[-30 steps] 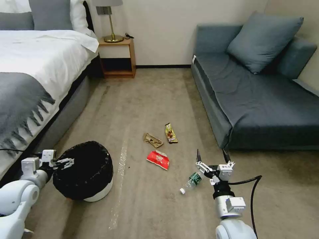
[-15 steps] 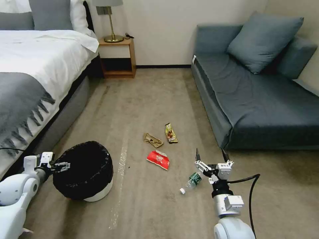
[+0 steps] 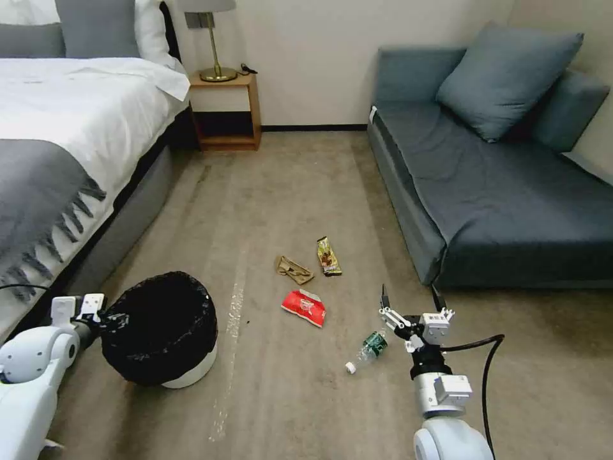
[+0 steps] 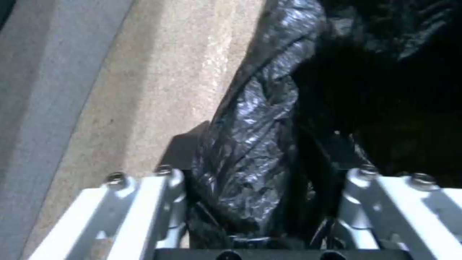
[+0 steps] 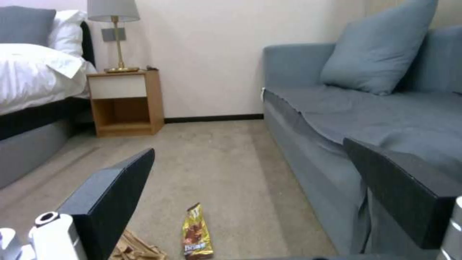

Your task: Pick up the trash bin, then pick up the garbage on the floor and place it into the trash bin.

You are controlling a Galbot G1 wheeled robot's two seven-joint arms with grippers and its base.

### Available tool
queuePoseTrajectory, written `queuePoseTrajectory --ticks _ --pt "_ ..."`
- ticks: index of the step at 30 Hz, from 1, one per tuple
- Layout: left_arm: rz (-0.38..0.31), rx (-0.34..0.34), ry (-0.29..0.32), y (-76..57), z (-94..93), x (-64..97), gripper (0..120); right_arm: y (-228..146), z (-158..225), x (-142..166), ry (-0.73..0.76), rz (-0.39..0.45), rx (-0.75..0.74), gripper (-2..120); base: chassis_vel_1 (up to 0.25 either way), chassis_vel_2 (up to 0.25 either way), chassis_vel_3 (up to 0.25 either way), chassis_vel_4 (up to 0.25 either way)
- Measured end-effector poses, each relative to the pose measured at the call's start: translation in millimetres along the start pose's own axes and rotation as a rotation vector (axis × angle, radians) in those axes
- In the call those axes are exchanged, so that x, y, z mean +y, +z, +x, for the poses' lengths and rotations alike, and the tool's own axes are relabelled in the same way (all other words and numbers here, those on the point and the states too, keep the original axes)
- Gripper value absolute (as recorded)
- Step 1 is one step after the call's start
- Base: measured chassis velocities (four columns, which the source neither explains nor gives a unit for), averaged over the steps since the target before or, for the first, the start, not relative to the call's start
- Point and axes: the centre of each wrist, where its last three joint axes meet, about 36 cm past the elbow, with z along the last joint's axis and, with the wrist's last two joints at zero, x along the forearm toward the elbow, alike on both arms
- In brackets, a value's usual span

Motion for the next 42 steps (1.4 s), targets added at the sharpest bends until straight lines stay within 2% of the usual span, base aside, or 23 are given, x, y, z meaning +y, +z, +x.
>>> queuePoseTrajectory --ticks 1,3,4,7,11,14,18,21,23,26,28,30,33,36,42 --pt "0.0 0.0 0.0 0.0 0.0 0.0 43 0.0 0.0 0.0 0.0 0.0 0.0 100 0.0 0.0 0.0 0.0" --pt "0.003 0.004 0.0 1.6 -1.3 0.0 32 -0.9 -0.3 1.3 -0.003 -0.002 -0.001 100 0.0 0.0 0.0 0.0" --pt "0.003 0.004 0.0 1.6 -1.3 0.0 32 -0.9 -0.3 1.3 -0.003 -0.002 -0.001 100 0.0 0.0 0.0 0.0" --pt "0.006 0.003 0.003 2.1 -1.2 0.3 19 -1.5 0.4 1.5 -0.004 -0.003 -0.001 100 0.0 0.0 0.0 0.0" --pt "0.012 -0.007 0.006 1.8 1.7 -2.8 11 -0.7 3.3 0.0 -0.006 0.001 0.005 100 0.0 0.0 0.0 0.0" --pt "0.037 -0.024 0.0 -1.2 5.4 -5.7 11 -0.4 4.1 -0.3 -0.007 0.002 0.006 100 0.0 0.0 0.0 0.0" --pt "0.036 -0.062 -0.005 -7.4 19.9 -10.8 7 0.0 4.7 -0.8 -0.009 0.003 0.007 100 0.0 0.0 0.0 0.0" --pt "-0.001 -0.106 0.005 -12.7 41.6 -25.2 4 2.2 6.0 -2.6 -0.016 0.001 0.012 100 0.0 0.0 0.0 0.0" --pt "-0.01 -0.117 0.009 -14.1 46.7 -29.0 3 2.9 6.2 -2.8 -0.019 0.003 0.014 100 0.0 0.0 0.0 0.0" --pt "-0.054 -0.169 0.015 -20.2 68.7 -43.7 3 10.3 7.0 -4.0 -0.03 0.042 0.043 100 0.0 0.0 0.0 0.0" --pt "-0.07 -0.181 0.015 -20.7 75.4 -47.4 3 13.6 7.1 -5.2 -0.033 0.054 0.05 100 0.0 0.0 0.0 0.0" --pt "-0.098 -0.197 0.005 -19.5 87.4 -50.8 3 22.1 7.6 -8.7 -0.041 0.077 0.062 100 0.0 0.0 0.0 0.0" --pt "-0.103 -0.204 -0.002 -17.4 94.1 -50.6 3 27.9 8.8 -11.8 -0.05 0.087 0.067 100 0.0 0.0 0.0 0.0" --pt "-0.094 -0.212 -0.006 -10.9 105.5 -51.0 3 40.2 11.4 -16.6 -0.072 0.087 0.076 100 0.0 0.0 0.0 0.0" --pt "-0.077 -0.214 -0.01 -0.6 115.7 -54.1 3 52.4 9.4 -20.9 -0.084 0.086 0.098 100 0.0 0.0 0.0 0.0"
